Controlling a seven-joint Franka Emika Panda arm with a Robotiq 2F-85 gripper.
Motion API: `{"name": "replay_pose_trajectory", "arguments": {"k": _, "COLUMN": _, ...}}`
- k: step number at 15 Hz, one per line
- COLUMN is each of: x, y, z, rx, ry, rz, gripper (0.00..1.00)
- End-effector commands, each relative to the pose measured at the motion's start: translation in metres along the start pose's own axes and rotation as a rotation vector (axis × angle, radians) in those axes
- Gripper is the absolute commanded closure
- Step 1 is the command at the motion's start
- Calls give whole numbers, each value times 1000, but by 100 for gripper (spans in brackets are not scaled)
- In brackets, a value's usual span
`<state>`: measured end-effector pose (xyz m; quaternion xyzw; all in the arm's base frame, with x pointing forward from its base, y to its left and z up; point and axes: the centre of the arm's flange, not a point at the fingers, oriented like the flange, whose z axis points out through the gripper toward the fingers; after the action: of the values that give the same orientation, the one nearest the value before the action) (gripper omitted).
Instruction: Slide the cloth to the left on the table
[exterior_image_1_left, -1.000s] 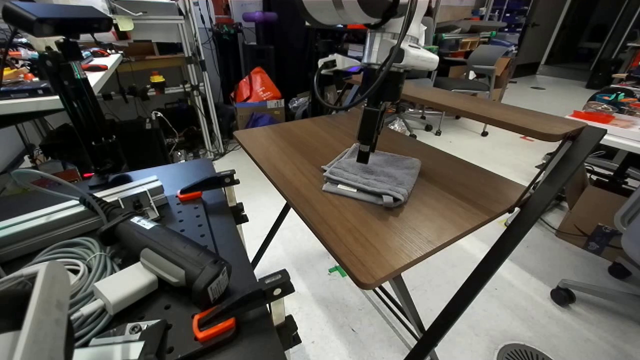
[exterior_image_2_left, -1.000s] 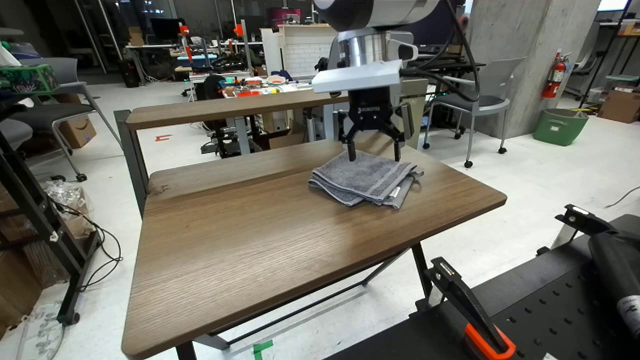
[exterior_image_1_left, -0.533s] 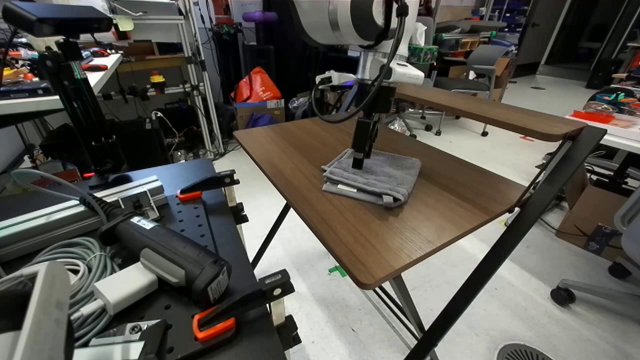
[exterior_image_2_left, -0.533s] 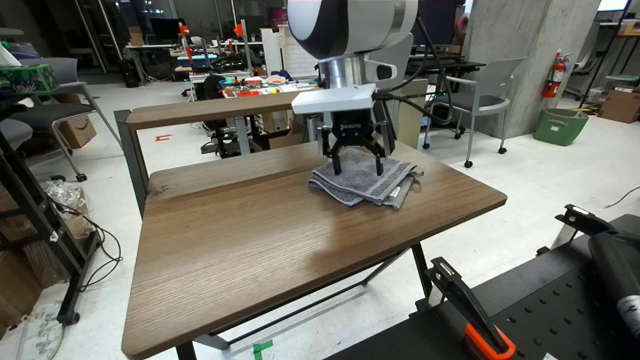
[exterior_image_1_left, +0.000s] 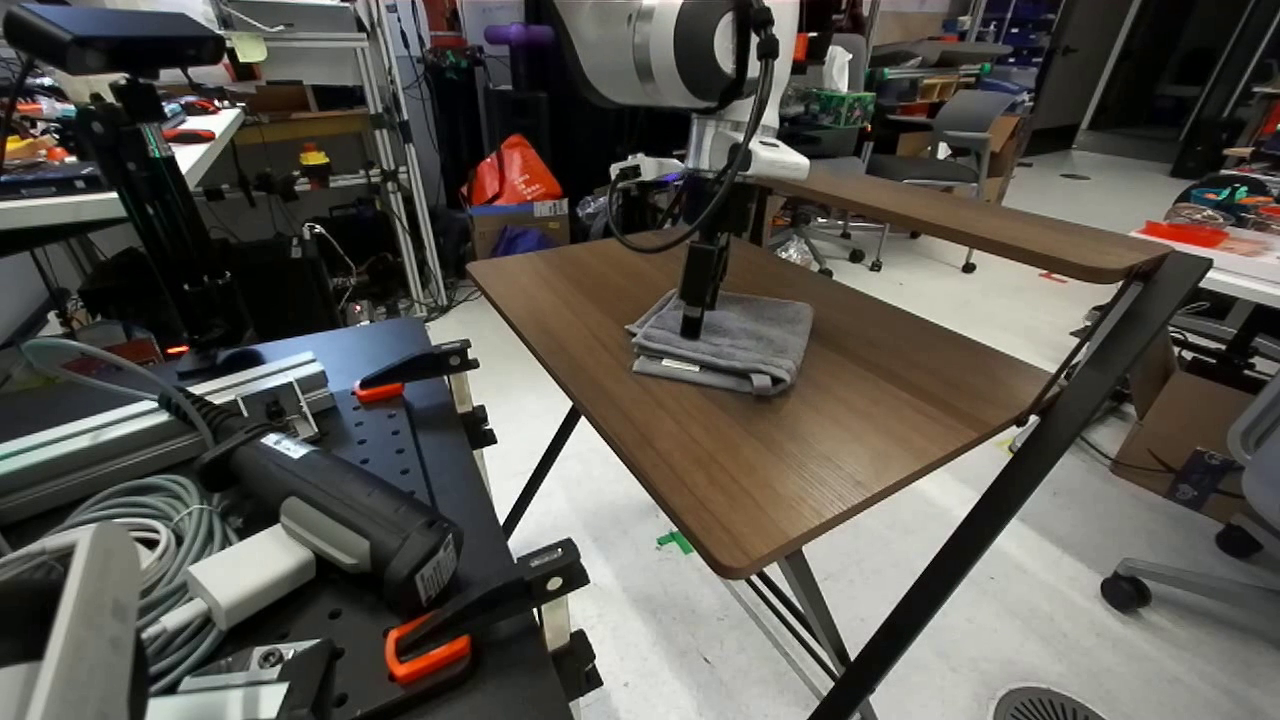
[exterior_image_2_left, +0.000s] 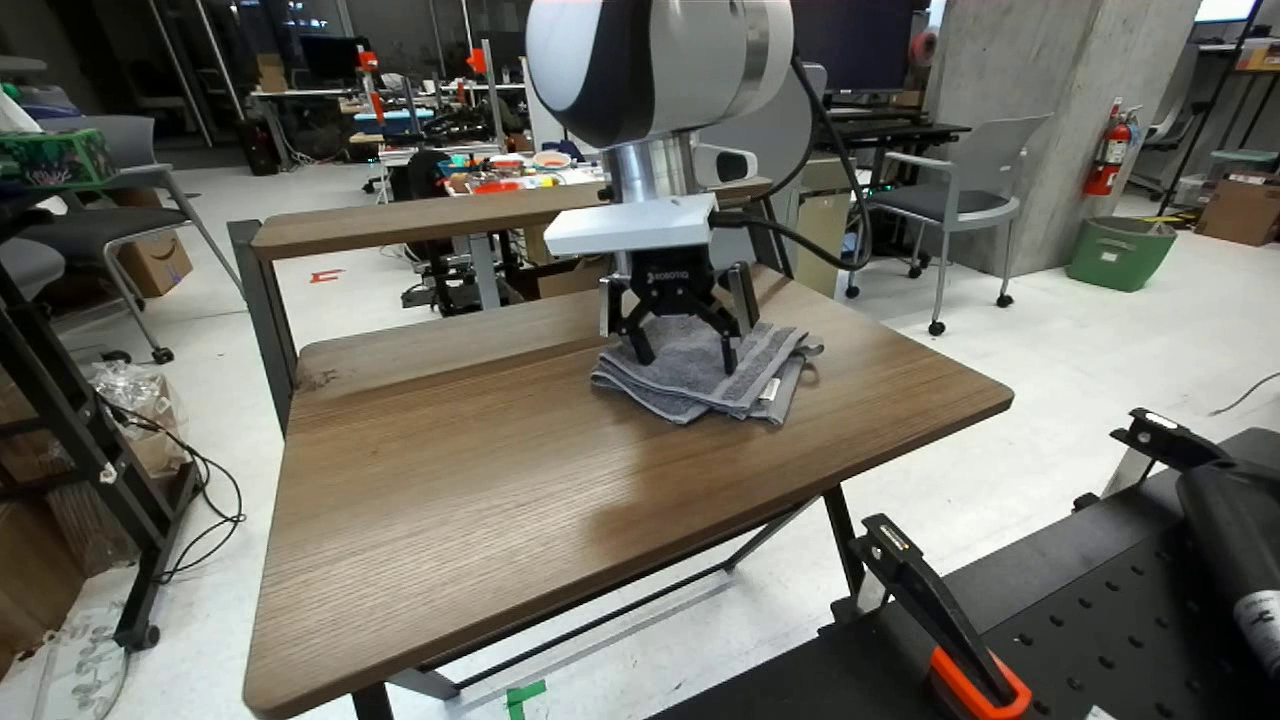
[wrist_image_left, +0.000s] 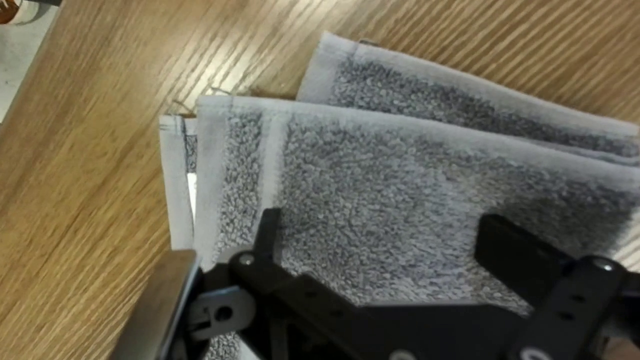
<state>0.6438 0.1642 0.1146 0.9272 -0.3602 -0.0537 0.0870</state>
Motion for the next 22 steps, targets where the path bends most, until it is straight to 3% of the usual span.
{"name": "replay_pose_trajectory", "arguments": {"k": 1, "x": -30, "y": -21, "z": -1, "rx": 8, "ry": 21, "rz": -95, "gripper": 0}}
{"name": "replay_pose_trajectory", "arguments": {"k": 9, "x": -111, "y": -63, "z": 0, "rx": -1, "ry": 38, "rz": -317, "gripper": 0}}
{"name": "replay_pose_trajectory", "arguments": {"k": 15, "x": -161, "y": -75, "z": -5, "rx": -6, "ry": 58, "rz": -459, "gripper": 0}}
{"name": "replay_pose_trajectory", "arguments": {"k": 19, "x": -166, "y": -65, "z": -44, "rx": 12, "ry": 103, "rz": -476, "gripper": 0}}
{"name": "replay_pose_trajectory", "arguments": {"k": 22, "x": -177, "y": -46, "z": -88, "rx": 105, "ry": 88, "rz": -503, "gripper": 0}}
